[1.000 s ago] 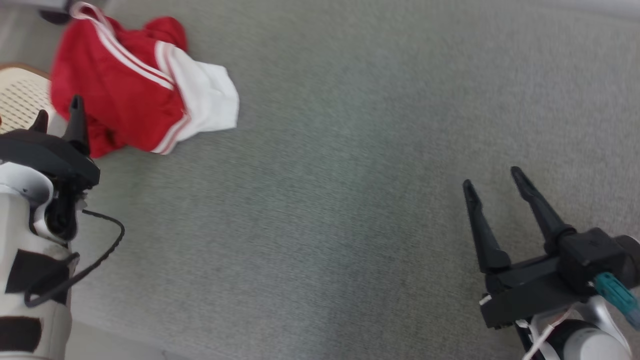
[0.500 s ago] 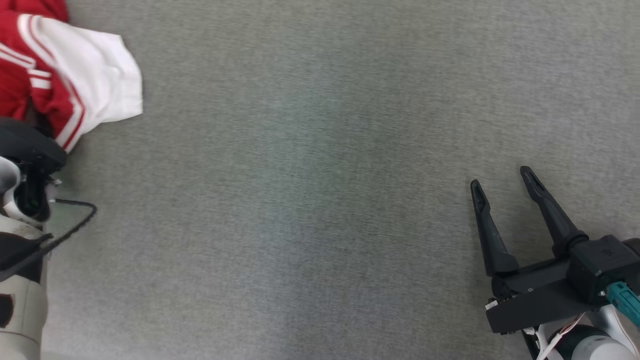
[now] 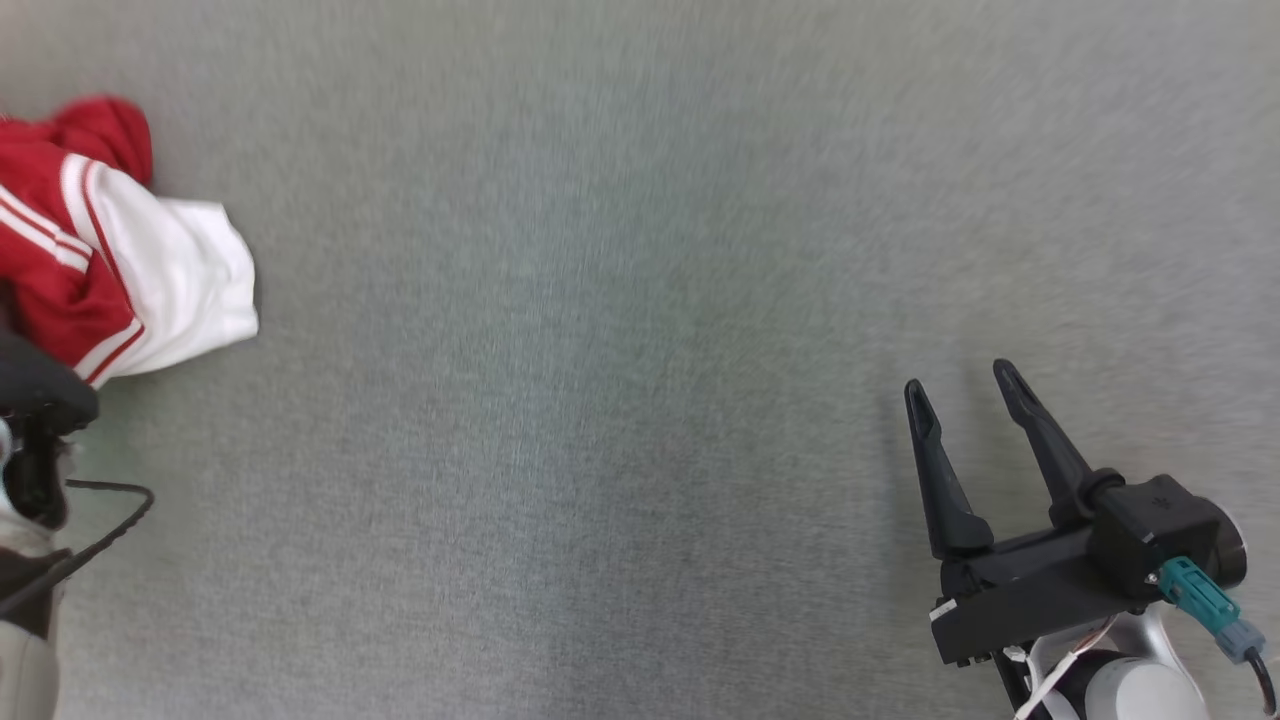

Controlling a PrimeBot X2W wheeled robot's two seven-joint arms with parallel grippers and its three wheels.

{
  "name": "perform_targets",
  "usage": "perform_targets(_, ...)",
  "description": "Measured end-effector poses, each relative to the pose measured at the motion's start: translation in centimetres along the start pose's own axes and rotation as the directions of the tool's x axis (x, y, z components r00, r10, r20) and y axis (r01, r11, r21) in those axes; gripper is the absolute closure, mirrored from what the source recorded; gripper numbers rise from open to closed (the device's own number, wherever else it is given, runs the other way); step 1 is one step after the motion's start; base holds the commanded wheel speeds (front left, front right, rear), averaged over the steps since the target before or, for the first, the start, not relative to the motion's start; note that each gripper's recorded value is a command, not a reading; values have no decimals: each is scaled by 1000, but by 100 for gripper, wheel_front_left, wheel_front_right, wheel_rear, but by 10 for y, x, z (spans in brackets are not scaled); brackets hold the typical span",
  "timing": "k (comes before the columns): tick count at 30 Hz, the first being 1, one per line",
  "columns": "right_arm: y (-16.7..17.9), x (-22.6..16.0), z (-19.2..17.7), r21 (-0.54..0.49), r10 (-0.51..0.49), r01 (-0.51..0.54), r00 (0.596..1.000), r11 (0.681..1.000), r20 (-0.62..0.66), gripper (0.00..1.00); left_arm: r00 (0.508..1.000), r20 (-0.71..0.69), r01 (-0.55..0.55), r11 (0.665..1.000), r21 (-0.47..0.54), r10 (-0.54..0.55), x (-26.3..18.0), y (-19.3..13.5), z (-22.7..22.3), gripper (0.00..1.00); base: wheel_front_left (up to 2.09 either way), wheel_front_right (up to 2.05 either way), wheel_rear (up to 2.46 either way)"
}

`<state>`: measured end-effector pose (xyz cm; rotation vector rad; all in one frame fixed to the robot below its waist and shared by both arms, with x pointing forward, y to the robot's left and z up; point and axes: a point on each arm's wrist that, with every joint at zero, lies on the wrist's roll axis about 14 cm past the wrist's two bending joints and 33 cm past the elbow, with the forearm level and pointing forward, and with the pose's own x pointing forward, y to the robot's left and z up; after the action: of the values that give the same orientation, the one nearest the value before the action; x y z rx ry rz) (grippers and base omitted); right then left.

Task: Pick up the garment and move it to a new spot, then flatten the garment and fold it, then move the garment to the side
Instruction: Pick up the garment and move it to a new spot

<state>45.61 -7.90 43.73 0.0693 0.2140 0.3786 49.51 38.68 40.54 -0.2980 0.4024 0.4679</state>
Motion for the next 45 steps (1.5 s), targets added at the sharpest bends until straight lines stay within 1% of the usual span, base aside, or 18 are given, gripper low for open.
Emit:
perform_targets(4, -7, -15, 20, 9, -46, 45, 997, 999, 63, 0, 990, 129, 53, 999, -9, -52, -18, -9, 41, 100, 0, 0, 0)
perform_targets(8, -16, -38, 38, 6, -95, 95, 989, 995, 116, 0, 970, 200, 132, 991, 30, -136, -41, -30, 68, 100, 0, 0, 0)
perform_targets(11, -28, -60, 55, 7, -152, 153, 974, 988, 169, 0, 932, 273, 229, 971, 68, -239, -63, -65, 101, 100, 0, 0, 0)
perform_targets(13, -33, -73, 69, 5, -176, 179, 961, 984, 213, 0, 892, 315, 308, 946, 101, -324, -82, -97, 121, 100, 0, 0, 0)
perform_targets(15, -34, -86, 80, 7, -189, 194, 950, 981, 249, 0, 839, 359, 386, 912, 137, -409, -105, -130, 141, 100, 0, 0, 0)
perform_targets(17, -35, -98, 90, 14, -203, 207, 938, 978, 280, 0, 769, 408, 464, 869, 174, -492, -132, -166, 161, 100, 0, 0, 0)
perform_targets(19, -38, -110, 98, 23, -219, 223, 926, 975, 307, 0, 688, 441, 539, 813, 221, -576, -160, -202, 176, 100, 0, 0, 0)
perform_targets(20, -40, -116, 100, 25, -231, 235, 920, 972, 317, 0, 647, 450, 579, 780, 236, -616, -174, -221, 180, 100, 0, 0, 0)
perform_targets(22, -45, -127, 105, 36, -253, 256, 907, 966, 337, 0, 588, 438, 640, 722, 263, -680, -196, -251, 175, 100, 0, 0, 0)
perform_targets(23, -52, -140, 109, 47, -282, 284, 891, 958, 356, 0, 540, 417, 687, 669, 284, -731, -215, -274, 165, 100, 0, 0, 0)
perform_targets(26, -66, -160, 110, 64, -338, 339, 866, 939, 369, 0, 447, 376, 758, 567, 323, -812, -249, -315, 145, 100, 0, 0, 0)
perform_targets(28, -74, -173, 109, 74, -374, 374, 851, 925, 370, 0, 397, 326, 806, 495, 324, -858, -266, -338, 122, 100, 0, 0, 0)
perform_targets(30, -84, -184, 106, 88, -411, 408, 835, 909, 367, 0, 365, 261, 842, 437, 317, -893, -277, -356, 92, 100, 0, 0, 0)
perform_targets(32, -91, -194, 103, 100, -441, 437, 821, 894, 363, 0, 340, 197, 875, 386, 290, -919, -285, -369, 60, 100, 0, 0, 0)
perform_targets(33, -93, -198, 102, 104, -453, 447, 815, 888, 362, 0, 333, 166, 888, 368, 276, -928, -288, -374, 45, 100, 0, 0, 0)
perform_targets(36, -99, -206, 98, 111, -478, 471, 804, 875, 355, 0, 329, 90, 908, 341, 243, -940, -287, -385, 8, 100, 0, 0, 0)
perform_targets(42, -103, -202, 87, 127, -494, 481, 806, 868, 327, 0, 400, -42, 903, 386, 189, -915, -251, -380, -58, 100, 0, 0, 0)
perform_targets(45, -106, -200, 77, 136, -505, 487, 809, 863, 300, 0, 388, -102, 915, 369, 162, -916, -246, -381, -86, 100, 0, 0, 0)
